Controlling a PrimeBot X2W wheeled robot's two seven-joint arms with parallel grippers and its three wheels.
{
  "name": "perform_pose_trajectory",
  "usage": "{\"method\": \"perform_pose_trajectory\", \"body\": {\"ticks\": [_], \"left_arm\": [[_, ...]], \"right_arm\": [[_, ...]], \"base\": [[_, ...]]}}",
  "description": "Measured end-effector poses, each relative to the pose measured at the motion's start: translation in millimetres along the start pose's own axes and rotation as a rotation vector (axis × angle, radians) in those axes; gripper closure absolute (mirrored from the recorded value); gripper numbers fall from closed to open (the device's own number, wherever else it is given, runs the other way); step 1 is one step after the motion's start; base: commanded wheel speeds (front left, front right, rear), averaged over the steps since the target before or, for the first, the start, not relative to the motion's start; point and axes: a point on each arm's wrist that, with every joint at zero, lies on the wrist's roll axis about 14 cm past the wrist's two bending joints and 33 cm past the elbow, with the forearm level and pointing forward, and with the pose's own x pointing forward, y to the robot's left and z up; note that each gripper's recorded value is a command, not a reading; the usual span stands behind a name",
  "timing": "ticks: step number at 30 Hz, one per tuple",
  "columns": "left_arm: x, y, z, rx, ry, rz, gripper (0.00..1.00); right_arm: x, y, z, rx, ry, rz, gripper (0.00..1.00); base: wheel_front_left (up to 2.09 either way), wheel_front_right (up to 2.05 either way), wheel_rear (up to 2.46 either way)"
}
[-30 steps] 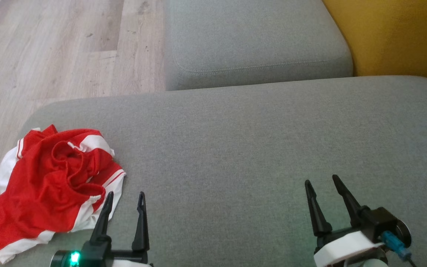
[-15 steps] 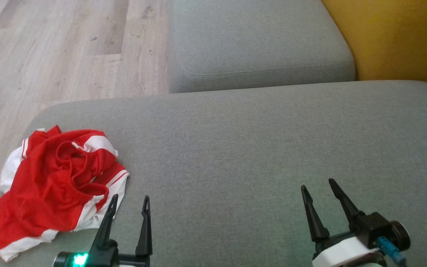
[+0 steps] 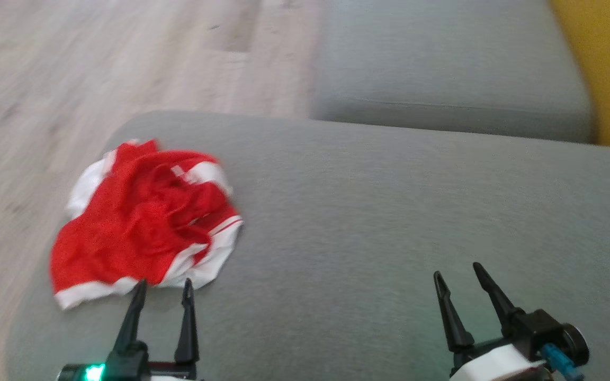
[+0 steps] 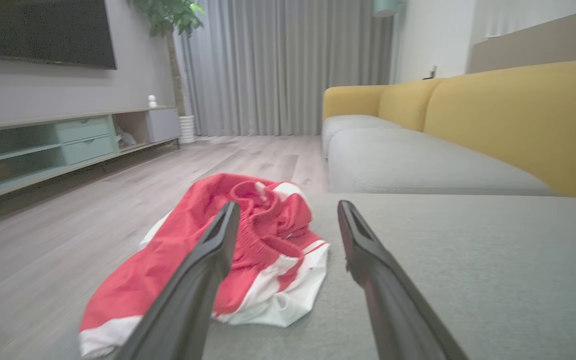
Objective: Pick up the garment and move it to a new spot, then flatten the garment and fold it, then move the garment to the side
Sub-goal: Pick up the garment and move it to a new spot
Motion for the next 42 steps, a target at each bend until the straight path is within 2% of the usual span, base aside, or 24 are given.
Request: {"method": "perform_pose_trajectory", "body": {"ticks": [11,17,23,24,27,31,35,42], "left_arm": [[-59,92,-12,0.02,0.048,0.325,0.0],[-74,131,-7,0.113,0.066,0.415,0.0],[-9,145,54,0.213,-0.086,0.37,0.0],[22,144,79,0.246,-0.15,0.331,0.0],[70,133,96,0.271,-0.19,0.246,0.0],[125,123,65,0.256,-0.089,0.182,0.0],[168,100,9,0.188,0.069,0.1,0.0],[184,73,-92,0.159,0.407,0.011,0.0]], "right_arm": [[40,68,-9,0.004,0.041,0.248,0.0],[52,87,-22,-0.001,0.077,0.321,0.0],[82,83,-34,-0.056,0.083,0.334,0.0],[94,85,-36,-0.087,0.072,0.352,0.0],[111,77,-44,-0.107,0.069,0.354,0.0],[131,48,-63,-0.137,0.085,0.319,0.0],[140,26,-84,-0.133,0.117,0.279,0.0],[143,8,-93,-0.139,0.117,0.242,0.0]], "base": [[0.0,0.0,0.0],[0.0,0.0,0.0],[0.0,0.0,0.0],[0.0,0.0,0.0],[0.0,0.0,0.0],[0.0,0.0,0.0],[0.0,0.0,0.0],[0.0,0.0,0.0]]}}
